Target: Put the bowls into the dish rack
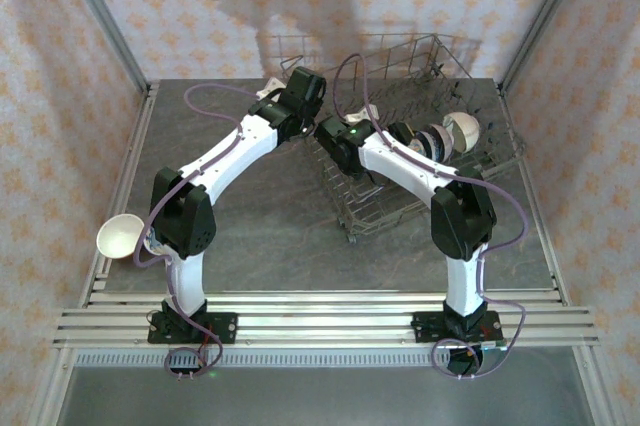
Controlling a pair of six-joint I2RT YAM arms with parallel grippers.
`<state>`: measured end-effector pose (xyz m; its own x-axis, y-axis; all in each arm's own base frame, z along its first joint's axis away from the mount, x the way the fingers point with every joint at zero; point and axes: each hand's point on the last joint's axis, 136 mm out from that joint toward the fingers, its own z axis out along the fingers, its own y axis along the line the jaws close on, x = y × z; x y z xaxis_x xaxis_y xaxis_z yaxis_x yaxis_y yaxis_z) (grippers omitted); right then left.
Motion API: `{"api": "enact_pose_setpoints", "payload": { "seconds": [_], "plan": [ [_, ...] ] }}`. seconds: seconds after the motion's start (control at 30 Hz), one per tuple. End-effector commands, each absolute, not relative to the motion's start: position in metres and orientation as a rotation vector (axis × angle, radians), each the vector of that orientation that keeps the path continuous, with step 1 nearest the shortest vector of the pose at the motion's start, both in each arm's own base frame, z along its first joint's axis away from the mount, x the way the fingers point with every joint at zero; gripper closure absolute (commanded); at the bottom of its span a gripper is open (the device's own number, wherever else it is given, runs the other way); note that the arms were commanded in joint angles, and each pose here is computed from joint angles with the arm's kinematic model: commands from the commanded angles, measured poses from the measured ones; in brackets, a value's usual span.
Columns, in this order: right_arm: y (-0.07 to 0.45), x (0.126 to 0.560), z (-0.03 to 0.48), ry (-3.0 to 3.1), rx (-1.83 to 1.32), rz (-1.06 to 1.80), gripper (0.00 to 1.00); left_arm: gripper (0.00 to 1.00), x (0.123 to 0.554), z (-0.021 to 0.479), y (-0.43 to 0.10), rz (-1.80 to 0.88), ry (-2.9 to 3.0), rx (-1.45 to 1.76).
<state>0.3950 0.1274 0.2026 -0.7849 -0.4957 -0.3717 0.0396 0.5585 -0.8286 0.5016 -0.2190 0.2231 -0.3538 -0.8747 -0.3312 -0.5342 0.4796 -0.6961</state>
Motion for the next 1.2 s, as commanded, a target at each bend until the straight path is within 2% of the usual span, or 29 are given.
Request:
{"api": "enact_pose_setpoints", "payload": {
  "seconds": [0.0,0.33,0.6,0.8,1.17],
  "plan": [
    [0.145,0.393,0.164,2.292,-0.47,-1.165,0.4,1.0,0.524,0.204,-0.272,-1.06,1.957,-1.392],
    [0.167,0.381,0.149,2.485,-0.583,-0.879,0.33,1.0,0.523,0.198,-0.271,-1.057,2.0,-1.369],
    [0.165,0.382,0.162,2.598,-0.519,-0.575,0.27,1.0,0.527,0.199,-0.26,-0.996,2.077,-1.271],
    [0.155,0.387,0.19,2.588,-0.42,-0.43,0.25,1.0,0.541,0.2,-0.253,-0.949,2.158,-1.184],
    [0.146,0.411,0.243,2.51,-0.354,-0.411,0.24,1.0,0.577,0.226,-0.228,-0.812,2.282,-0.909]
  ]
}}
